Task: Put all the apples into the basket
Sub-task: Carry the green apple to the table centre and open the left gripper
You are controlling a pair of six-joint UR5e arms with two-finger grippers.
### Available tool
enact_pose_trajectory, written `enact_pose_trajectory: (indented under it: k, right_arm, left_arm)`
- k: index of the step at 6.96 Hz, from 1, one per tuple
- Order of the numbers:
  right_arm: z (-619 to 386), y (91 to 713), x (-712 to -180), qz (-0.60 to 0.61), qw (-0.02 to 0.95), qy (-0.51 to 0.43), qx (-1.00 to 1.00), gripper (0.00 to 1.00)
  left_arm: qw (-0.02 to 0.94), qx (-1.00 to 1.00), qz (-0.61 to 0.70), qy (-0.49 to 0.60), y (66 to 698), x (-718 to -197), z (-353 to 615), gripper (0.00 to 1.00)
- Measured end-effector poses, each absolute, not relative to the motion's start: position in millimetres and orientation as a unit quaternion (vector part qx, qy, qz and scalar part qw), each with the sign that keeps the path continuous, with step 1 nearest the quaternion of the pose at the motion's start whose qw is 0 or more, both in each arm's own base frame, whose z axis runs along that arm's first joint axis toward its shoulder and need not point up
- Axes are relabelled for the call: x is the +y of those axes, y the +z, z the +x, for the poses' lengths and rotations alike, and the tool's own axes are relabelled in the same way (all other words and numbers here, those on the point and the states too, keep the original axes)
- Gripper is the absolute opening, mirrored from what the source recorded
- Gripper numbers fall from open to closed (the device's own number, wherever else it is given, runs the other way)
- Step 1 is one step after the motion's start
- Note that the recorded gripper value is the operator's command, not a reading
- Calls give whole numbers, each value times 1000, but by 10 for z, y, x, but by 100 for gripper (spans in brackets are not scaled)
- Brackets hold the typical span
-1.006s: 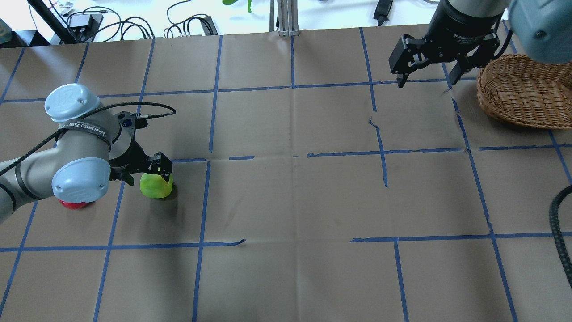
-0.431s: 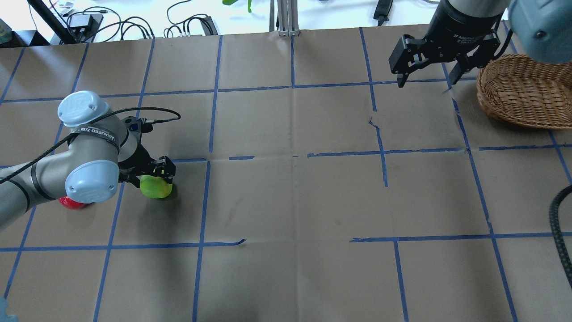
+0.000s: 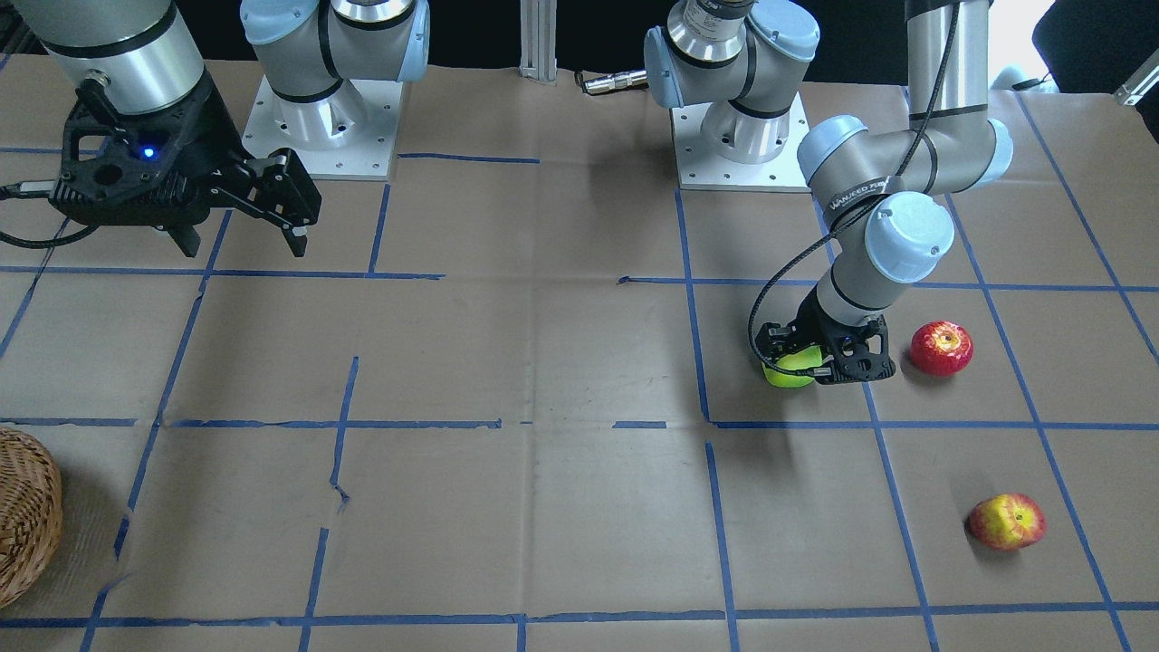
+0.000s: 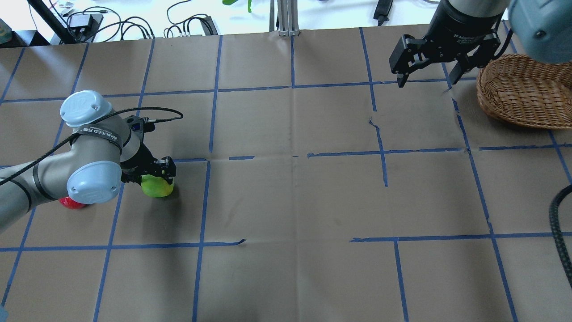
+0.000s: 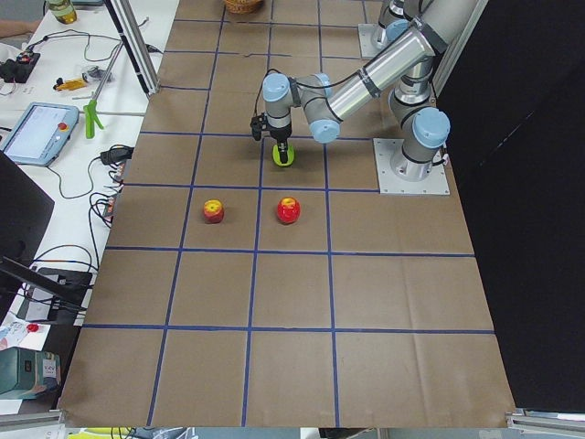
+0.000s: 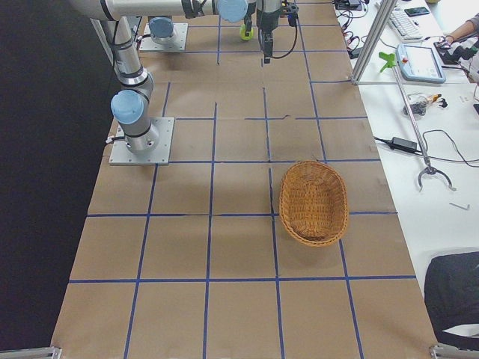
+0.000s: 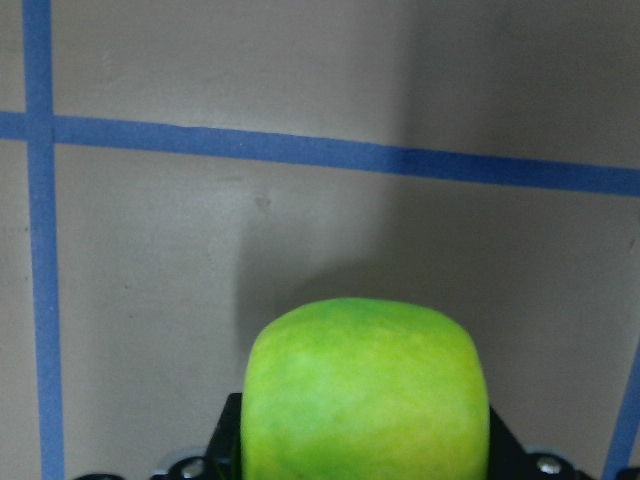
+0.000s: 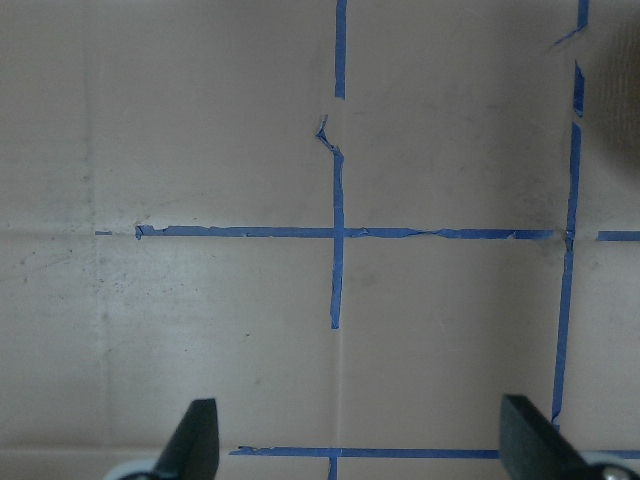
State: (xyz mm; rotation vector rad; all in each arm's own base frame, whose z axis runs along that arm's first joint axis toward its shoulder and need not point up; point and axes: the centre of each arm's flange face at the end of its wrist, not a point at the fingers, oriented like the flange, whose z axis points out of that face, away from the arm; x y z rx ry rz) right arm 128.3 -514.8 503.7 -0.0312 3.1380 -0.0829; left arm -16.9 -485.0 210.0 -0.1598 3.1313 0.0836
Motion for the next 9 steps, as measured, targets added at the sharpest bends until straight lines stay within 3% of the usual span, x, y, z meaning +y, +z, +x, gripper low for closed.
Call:
enact_pose_trajectory:
  k: [4,8,9]
  right_arm:
    - [1283,5036,-5147,-10,1,-26,1000,100]
    - [1269,5041,-5147,-8,2,-26,1000,100]
    - [1269,5037,-5148,-8,2,-26,1000,100]
  left_arm:
    - [-19,996,80,-38,3150,-5173,-1698,28]
    - [-9,989,147,2,2386,-5907,-3440,29]
    - [-6,989,147,16,2178,-5908,-3582,52]
